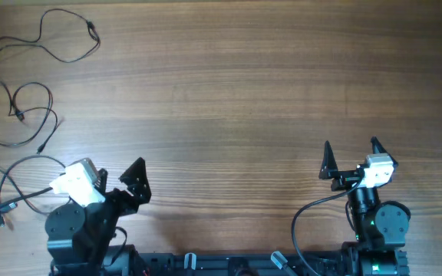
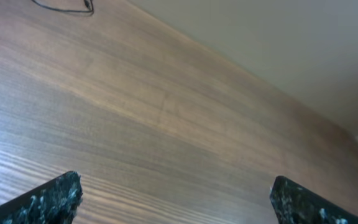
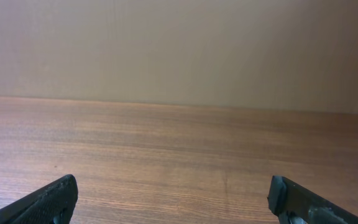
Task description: Untangle cables
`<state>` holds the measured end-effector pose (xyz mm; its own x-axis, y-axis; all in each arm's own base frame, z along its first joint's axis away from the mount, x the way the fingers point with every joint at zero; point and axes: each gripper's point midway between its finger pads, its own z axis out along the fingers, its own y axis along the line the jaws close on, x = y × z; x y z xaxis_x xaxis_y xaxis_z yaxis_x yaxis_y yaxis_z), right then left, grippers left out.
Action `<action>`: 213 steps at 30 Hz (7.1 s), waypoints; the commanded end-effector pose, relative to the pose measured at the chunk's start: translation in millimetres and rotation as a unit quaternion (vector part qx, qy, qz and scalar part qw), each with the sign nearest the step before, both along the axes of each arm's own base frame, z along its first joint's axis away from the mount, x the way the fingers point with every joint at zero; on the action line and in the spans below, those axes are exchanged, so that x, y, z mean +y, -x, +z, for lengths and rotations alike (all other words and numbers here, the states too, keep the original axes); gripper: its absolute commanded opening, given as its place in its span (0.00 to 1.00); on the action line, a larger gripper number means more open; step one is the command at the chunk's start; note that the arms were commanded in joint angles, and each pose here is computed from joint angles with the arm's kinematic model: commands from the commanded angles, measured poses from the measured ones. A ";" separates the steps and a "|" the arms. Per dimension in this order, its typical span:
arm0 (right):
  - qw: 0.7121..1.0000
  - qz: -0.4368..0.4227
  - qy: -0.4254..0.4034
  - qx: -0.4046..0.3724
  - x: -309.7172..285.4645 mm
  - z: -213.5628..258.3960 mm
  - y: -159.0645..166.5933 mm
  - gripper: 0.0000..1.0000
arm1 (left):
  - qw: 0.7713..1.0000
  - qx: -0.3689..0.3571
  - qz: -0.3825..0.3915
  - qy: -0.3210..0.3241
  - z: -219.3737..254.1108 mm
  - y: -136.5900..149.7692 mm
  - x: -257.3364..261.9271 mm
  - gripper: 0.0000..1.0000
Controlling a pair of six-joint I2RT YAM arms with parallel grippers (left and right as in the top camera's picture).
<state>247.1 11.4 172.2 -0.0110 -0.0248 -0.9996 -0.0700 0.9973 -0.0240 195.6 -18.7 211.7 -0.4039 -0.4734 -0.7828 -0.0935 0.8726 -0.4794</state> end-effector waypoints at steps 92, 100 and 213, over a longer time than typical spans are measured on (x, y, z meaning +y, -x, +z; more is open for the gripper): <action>1.000 -0.005 0.004 -0.005 -1.3 1.8 0.3 1.00 | 0.948 -0.169 0.044 -0.267 -52.5 -49.8 36.0 1.00; 1.000 -0.005 0.004 -0.005 -1.3 1.8 0.3 1.00 | 0.948 -0.169 0.044 -0.267 -52.5 -49.8 36.0 1.00; 1.000 -0.001 0.005 -0.005 -0.1 2.0 0.4 1.00 | 0.948 -0.168 0.043 -0.267 -52.7 -49.9 36.0 1.00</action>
<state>247.1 11.4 172.2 -0.0111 -0.0244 -0.9996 -0.0700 0.9973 -0.0236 245.2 20.4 160.6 -0.0667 -0.0096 -0.9977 -0.1130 0.9936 -0.0020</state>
